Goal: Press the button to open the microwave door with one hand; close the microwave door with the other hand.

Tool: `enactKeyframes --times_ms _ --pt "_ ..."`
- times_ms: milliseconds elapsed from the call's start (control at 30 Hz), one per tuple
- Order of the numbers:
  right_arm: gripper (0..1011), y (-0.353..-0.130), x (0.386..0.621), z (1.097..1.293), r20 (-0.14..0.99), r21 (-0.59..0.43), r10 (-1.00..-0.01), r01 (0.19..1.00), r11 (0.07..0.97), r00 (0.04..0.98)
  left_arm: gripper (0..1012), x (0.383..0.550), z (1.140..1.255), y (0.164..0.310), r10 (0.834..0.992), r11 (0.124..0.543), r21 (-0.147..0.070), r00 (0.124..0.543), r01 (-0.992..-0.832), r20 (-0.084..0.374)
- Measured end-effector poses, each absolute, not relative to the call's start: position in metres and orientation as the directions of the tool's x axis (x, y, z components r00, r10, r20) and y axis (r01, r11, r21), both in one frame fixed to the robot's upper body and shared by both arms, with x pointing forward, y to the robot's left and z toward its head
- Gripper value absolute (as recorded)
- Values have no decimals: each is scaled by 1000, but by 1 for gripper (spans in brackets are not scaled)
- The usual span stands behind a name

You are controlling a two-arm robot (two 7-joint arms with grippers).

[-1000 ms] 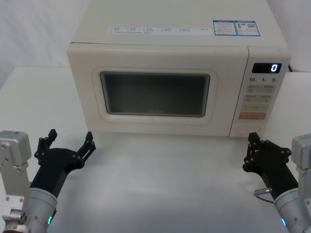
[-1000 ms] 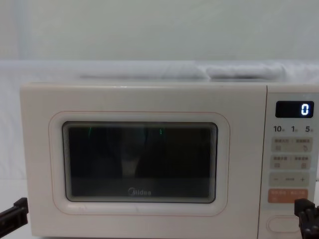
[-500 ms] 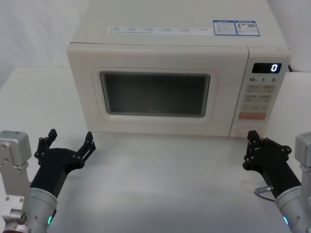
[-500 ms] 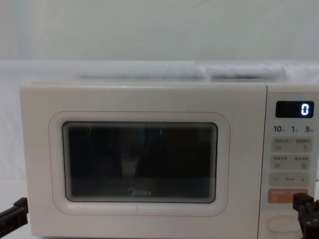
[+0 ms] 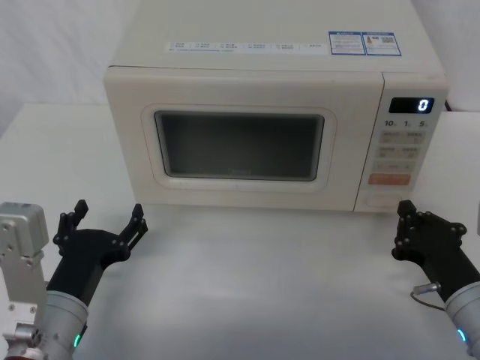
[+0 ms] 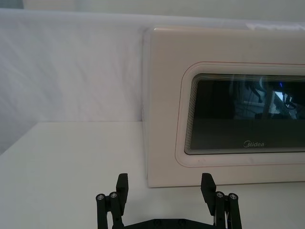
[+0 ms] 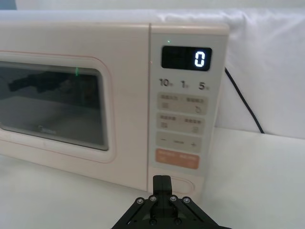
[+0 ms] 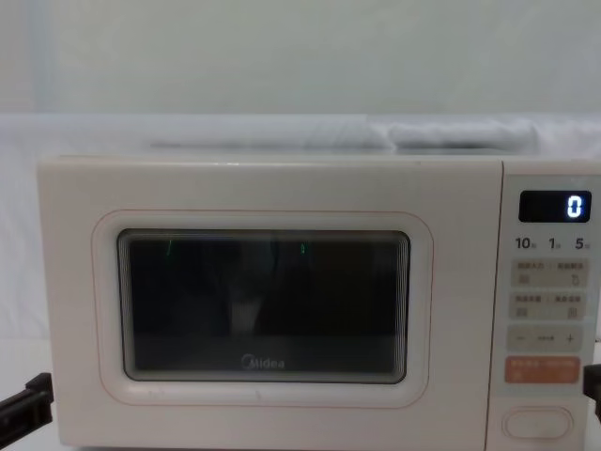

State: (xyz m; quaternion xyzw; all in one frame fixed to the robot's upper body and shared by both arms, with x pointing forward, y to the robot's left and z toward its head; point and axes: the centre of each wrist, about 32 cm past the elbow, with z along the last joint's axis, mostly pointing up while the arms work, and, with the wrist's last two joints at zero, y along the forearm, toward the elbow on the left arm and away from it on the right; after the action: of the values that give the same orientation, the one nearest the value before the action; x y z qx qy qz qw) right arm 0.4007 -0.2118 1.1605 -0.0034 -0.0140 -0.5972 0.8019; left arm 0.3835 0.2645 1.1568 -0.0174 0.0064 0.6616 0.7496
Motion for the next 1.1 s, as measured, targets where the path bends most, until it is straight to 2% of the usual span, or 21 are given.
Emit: enactKeyframes --times_ms 333,767,1100 --pt "0 -221 412 1155 3 -20 -966 966 259 259 1001 384 1157 265 992 124 -18 125 -992 -33" --pt "0 -213 438 1138 -28 -52 -965 964 262 261 1001 384 1157 265 992 124 -18 124 -992 -33" --pt "0 -215 450 1138 -61 -71 -965 963 259 255 1001 384 1157 265 992 124 -18 125 -992 -33"
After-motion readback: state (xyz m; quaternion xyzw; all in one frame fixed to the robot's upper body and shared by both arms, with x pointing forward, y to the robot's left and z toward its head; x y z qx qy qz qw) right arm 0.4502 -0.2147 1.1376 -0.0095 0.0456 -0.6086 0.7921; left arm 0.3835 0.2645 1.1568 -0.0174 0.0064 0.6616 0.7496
